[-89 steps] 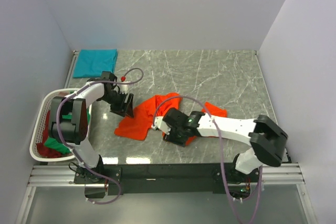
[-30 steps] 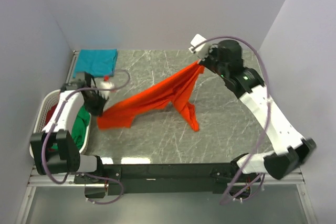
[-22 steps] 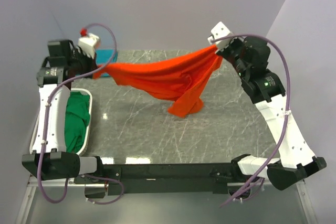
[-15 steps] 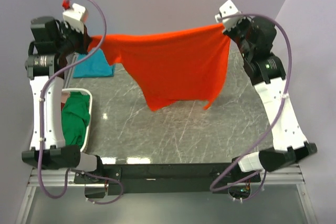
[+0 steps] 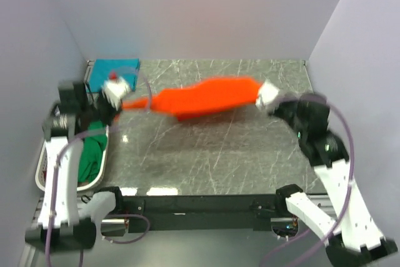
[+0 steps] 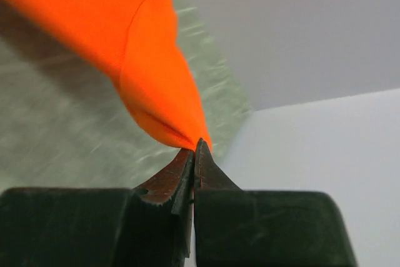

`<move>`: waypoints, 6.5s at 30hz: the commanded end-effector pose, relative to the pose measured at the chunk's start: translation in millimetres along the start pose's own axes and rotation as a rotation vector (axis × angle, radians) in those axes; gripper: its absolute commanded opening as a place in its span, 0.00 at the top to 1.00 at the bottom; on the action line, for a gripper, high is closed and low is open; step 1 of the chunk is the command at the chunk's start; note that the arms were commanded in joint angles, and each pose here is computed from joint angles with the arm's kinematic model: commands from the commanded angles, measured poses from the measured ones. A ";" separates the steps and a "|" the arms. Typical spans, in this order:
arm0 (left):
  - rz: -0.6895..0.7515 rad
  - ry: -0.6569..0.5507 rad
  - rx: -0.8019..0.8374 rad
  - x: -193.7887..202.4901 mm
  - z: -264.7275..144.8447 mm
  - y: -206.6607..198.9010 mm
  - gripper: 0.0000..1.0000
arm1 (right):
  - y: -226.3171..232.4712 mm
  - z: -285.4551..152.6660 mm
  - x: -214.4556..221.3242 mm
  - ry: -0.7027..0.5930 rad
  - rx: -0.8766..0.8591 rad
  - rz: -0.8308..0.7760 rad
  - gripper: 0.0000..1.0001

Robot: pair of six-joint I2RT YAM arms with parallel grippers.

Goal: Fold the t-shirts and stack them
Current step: Flatten the tshirt out

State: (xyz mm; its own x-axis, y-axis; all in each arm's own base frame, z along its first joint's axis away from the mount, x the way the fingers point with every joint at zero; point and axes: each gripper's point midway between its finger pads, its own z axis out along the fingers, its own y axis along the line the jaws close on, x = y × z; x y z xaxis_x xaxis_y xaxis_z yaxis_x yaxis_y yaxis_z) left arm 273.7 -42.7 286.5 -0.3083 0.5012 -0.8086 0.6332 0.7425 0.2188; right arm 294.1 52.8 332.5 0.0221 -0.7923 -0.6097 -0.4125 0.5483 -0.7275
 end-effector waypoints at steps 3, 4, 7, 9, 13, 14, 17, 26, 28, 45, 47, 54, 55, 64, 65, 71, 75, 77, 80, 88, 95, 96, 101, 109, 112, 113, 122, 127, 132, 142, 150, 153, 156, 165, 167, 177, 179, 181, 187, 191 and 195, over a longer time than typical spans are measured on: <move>0.187 0.326 0.319 146.4 26.8 -99.0 1.00 | 159.4 10.1 82.8 0.105 -0.389 -0.147 1.00; 0.208 0.354 0.337 156.7 30.5 -106.2 1.00 | 174.5 9.9 90.7 0.118 -0.423 -0.167 1.00; 0.249 0.441 0.355 183.1 43.2 -122.0 1.00 | 223.1 2.5 111.3 0.148 -0.554 -0.225 1.00; 0.257 0.484 0.366 193.9 48.1 -127.3 1.00 | 245.4 -5.1 128.4 0.193 -0.626 -0.258 1.00; 0.257 0.521 0.387 200.8 50.8 -129.8 1.00 | 260.8 -13.2 139.5 0.222 -0.694 -0.293 1.00; 0.260 0.526 0.391 202.0 51.7 -130.0 1.00 | 261.7 -13.6 139.6 0.224 -0.697 -0.290 1.00; 0.274 0.515 0.387 198.9 53.2 -128.0 1.00 | 253.7 -10.7 137.3 0.240 -0.656 -0.271 1.00; 0.097 0.309 0.420 85.7 66.9 -117.8 1.00 | 128.7 11.1 91.0 0.192 -0.308 -0.190 1.00; 0.110 0.323 0.442 89.2 65.8 -120.7 1.00 | 97.1 14.5 73.3 0.165 -0.249 -0.169 1.00; 0.339 0.295 0.543 130.3 8.8 -147.6 0.67 | 236.9 39.2 -111.7 -0.351 -0.593 -0.337 0.62; 0.259 0.283 0.544 116.8 7.0 -148.7 0.55 | 220.7 49.5 -101.7 -0.306 -0.513 -0.256 0.30; 0.077 0.164 0.458 63.4 47.5 -127.4 0.49 | 156.5 70.7 -29.8 -0.089 -0.423 -0.093 0.19; 0.064 0.168 0.448 60.8 57.1 -122.5 0.50 | 156.7 73.0 -25.3 -0.056 -0.449 -0.061 0.22; -0.024 0.154 0.649 26.8 156.5 -131.4 0.37 | 201.5 123.8 -28.9 0.232 -0.748 0.271 0.36; 0.046 0.123 0.703 21.2 170.9 -146.9 0.30 | 187.7 153.7 -8.9 0.294 -0.697 0.325 0.36; 0.191 0.138 0.710 28.2 197.0 -170.9 0.23 | 140.0 213.3 37.2 0.463 -0.585 0.570 0.35; 0.239 0.149 0.720 40.7 209.6 -187.3 0.21 | 104.4 240.4 52.1 0.484 -0.464 0.708 0.32; 0.246 0.150 0.734 44.4 214.0 -194.6 0.21 | 98.3 253.5 64.9 0.501 -0.416 0.719 0.32; 0.277 0.164 0.741 48.7 219.4 -203.3 0.20 | 102.7 269.1 75.7 0.527 -0.407 0.750 0.30; 0.309 0.233 0.749 62.7 223.7 -212.8 0.20 | 112.2 295.9 90.3 0.558 -0.409 0.807 0.31; 0.306 0.238 0.713 62.6 231.0 -211.1 0.19 | 138.9 298.2 106.0 0.615 -0.470 0.834 0.36; 0.304 0.237 0.713 62.2 232.2 -211.7 0.19 | 140.6 298.5 108.0 0.622 -0.471 0.831 0.39; 0.306 0.236 0.717 59.6 235.9 -212.7 0.22 | 144.8 297.8 115.8 0.648 -0.471 0.838 0.56; 0.276 0.257 0.712 54.1 239.8 -207.7 0.88 | 104.5 282.1 117.4 0.622 -0.407 0.850 1.00; 0.233 0.247 0.684 42.0 239.6 -192.2 0.99 | 79.4 276.0 117.9 0.586 -0.373 0.885 1.00; 0.224 0.242 0.684 38.7 238.8 -188.2 0.99 | 69.1 272.0 112.7 0.563 -0.363 0.896 1.00; 0.212 0.161 0.440 -34.9 219.2 -101.0 1.00 | 8.9 230.4 68.9 0.357 -0.341 1.023 1.00; 0.265 0.156 0.406 -71.8 181.1 -90.4 0.99 | -24.2 183.1 89.2 0.343 -0.280 1.104 1.00; 0.345 0.384 0.644 -5.7 139.4 -223.1 1.00 | 5.6 142.7 132.9 0.455 -0.281 1.090 1.00; 0.208 0.421 0.807 17.2 118.2 -281.5 0.14 | 49.9 94.9 171.5 0.584 -0.288 1.051 1.00; 0.428 0.279 0.877 48.9 97.5 -267.0 0.45 | 65.5 83.9 187.9 0.642 -0.285 1.032 1.00; 0.562 0.230 0.891 68.6 105.2 -270.6 0.39 | 68.2 82.8 192.0 0.657 -0.282 1.039 1.00; 0.686 0.088 0.869 67.9 118.4 -271.3 0.33 | 70.5 81.0 193.7 0.669 -0.285 1.049 1.00; 0.920 -0.076 0.896 77.8 144.5 -289.3 0.33 | 75.5 74.3 195.8 0.696 -0.285 1.055 1.00; 0.929 -0.067 0.919 81.4 149.3 -293.6 0.34 | 77.7 72.8 195.8 0.700 -0.288 1.055 1.00; 0.997 0.115 1.017 131.8 167.6 -299.9 0.48 | 80.4 64.8 199.3 0.724 -0.278 1.040 1.00; 0.994 0.196 1.009 146.2 174.2 -294.9 0.49 | 81.6 63.3 200.1 0.730 -0.282 1.033 1.00; 0.981 0.257 1.004 154.7 176.5 -291.9 0.56 | 82.7 59.7 202.2 0.740 -0.280 1.016 1.00; 0.882 0.369 1.023 151.8 147.3 -276.7 0.99 | 89.5 43.4 202.3 0.756 -0.306 0.960 1.00; 0.699 0.390 1.019 123.5 109.7 -238.5 0.99 | 99.9 29.9 194.7 0.747 -0.347 0.946 1.00; 0.505 0.439 0.926 105.5 82.4 -171.4 0.99 | 133.5 12.1 169.4 0.717 -0.483 0.952 1.00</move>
State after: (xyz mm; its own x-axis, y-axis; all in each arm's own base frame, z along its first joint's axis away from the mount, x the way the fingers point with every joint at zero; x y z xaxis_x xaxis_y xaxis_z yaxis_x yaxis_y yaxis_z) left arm 200.5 -191.9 74.4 0.1581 0.8863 -0.4353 0.9734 -0.2140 -0.0822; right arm 280.2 -29.7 121.0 -0.8993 -0.1383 -0.4148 -0.2054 0.9711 0.1216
